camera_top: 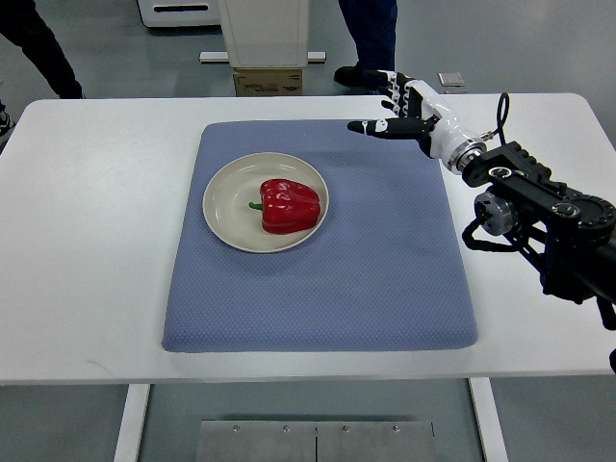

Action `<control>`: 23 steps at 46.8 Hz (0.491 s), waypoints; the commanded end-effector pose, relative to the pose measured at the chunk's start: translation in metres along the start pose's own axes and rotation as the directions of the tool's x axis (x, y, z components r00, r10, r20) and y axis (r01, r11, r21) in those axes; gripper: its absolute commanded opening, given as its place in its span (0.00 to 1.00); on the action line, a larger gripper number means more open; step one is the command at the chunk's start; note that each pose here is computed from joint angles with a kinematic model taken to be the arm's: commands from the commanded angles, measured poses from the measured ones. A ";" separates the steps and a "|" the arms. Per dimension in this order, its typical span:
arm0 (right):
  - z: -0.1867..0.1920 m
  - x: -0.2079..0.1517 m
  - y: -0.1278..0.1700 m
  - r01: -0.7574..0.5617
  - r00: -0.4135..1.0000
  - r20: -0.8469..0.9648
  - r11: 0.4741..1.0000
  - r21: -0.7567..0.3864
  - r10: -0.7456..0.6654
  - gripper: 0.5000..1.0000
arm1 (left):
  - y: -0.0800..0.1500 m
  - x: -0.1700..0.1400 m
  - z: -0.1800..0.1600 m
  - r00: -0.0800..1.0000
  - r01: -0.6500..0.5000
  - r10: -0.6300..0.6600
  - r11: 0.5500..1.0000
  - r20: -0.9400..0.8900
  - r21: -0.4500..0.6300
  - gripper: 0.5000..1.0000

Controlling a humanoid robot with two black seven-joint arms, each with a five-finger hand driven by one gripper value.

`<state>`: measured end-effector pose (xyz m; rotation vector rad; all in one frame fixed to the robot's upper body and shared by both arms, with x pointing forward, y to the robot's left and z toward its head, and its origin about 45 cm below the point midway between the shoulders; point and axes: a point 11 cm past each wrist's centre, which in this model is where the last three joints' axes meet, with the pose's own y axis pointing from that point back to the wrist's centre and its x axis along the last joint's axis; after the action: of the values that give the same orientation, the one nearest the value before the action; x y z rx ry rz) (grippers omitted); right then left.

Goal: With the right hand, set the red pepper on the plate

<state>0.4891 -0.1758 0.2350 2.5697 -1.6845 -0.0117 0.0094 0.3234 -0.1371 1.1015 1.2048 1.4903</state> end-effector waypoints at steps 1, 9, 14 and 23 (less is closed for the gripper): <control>0.005 0.010 0.005 -0.031 0.999 0.030 1.000 -0.002 0.031 1.00 | 0.000 0.000 0.000 1.000 0.000 0.000 1.000 0.001 0.000 1.00; 0.015 0.028 0.015 -0.095 0.992 0.080 0.995 -0.008 0.095 1.00 | 0.000 0.000 0.000 1.000 0.000 0.000 1.000 -0.001 0.001 1.00; 0.019 0.037 0.020 -0.131 0.987 0.094 0.991 -0.009 0.132 1.00 | 0.000 0.000 0.000 1.000 0.000 0.000 1.000 0.001 0.000 1.00; 0.020 0.050 0.025 -0.184 0.971 0.159 0.983 0.003 0.181 1.00 | 0.000 0.000 0.000 1.000 0.000 0.000 1.000 0.001 0.000 1.00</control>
<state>0.4851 -0.2281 0.2180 2.4773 -1.9480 -0.1758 0.0092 0.3233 -0.1371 1.1021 1.2050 1.4898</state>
